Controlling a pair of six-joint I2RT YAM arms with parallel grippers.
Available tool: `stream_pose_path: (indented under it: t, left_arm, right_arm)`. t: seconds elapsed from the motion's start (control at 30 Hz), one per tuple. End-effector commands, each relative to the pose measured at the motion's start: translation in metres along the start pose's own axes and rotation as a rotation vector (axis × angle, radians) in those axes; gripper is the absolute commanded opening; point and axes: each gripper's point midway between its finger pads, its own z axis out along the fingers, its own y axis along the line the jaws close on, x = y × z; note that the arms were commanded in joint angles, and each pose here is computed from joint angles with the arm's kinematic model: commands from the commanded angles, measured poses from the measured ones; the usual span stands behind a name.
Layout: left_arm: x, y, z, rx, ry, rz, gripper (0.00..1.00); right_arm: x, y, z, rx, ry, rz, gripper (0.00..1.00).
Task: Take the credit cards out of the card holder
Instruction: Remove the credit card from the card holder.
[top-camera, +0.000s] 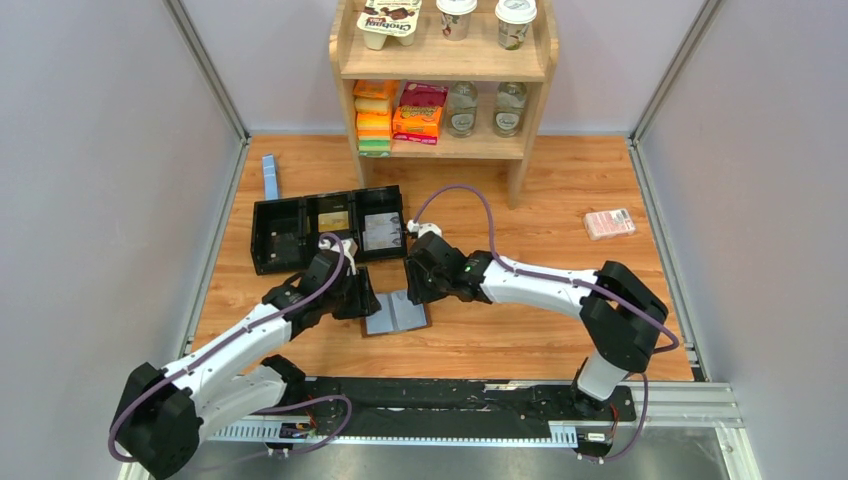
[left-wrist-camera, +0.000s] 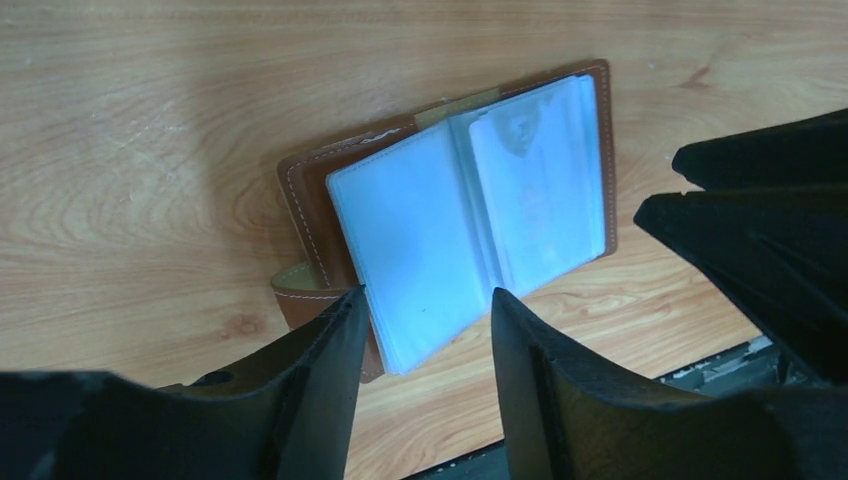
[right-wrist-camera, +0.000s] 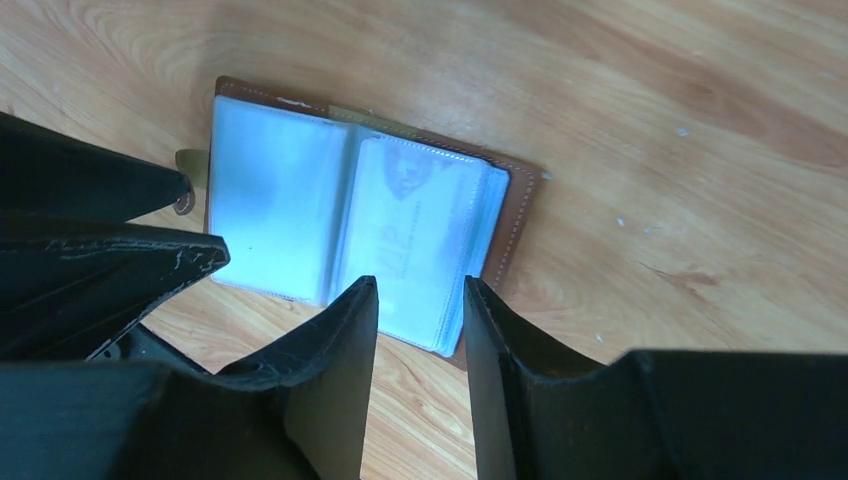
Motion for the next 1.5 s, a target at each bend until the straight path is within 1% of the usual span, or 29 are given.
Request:
stream_pose_path:
  t: [0.0, 0.27, 0.33, 0.47, 0.8, 1.2, 1.37, 1.47]
  left_arm:
    - [0.000, 0.000, 0.010, -0.011, -0.001, -0.035, 0.55]
    - [0.019, 0.014, 0.025, -0.071, 0.079, -0.055, 0.45]
    - [0.023, 0.016, 0.027, -0.071, 0.096, -0.061, 0.36]
    - [0.030, 0.019, 0.029, -0.078, 0.113, -0.073, 0.32]
    - [0.036, 0.021, 0.030, -0.075, 0.125, -0.088, 0.30]
    - [0.037, 0.019, 0.031, -0.070, 0.132, -0.091, 0.29]
    - [0.039, 0.019, 0.033, -0.068, 0.144, -0.095, 0.29]
    - [0.038, 0.018, 0.033, -0.063, 0.143, -0.097, 0.29]
  right_arm:
    - [0.000, 0.013, 0.013, -0.018, -0.015, -0.005, 0.39]
    - [0.011, 0.008, 0.026, 0.010, 0.018, -0.017, 0.39]
    - [0.012, 0.008, 0.029, 0.006, 0.022, -0.018, 0.39]
    - [0.016, 0.012, 0.031, -0.007, 0.038, -0.024, 0.39]
    - [0.011, 0.020, 0.030, -0.019, 0.020, -0.048, 0.40]
    - [0.020, 0.019, 0.039, -0.021, 0.057, -0.057, 0.40]
    - [0.015, 0.029, 0.033, -0.068, 0.049, -0.056, 0.39]
    - [0.012, 0.047, 0.024, -0.156, 0.055, -0.059, 0.39]
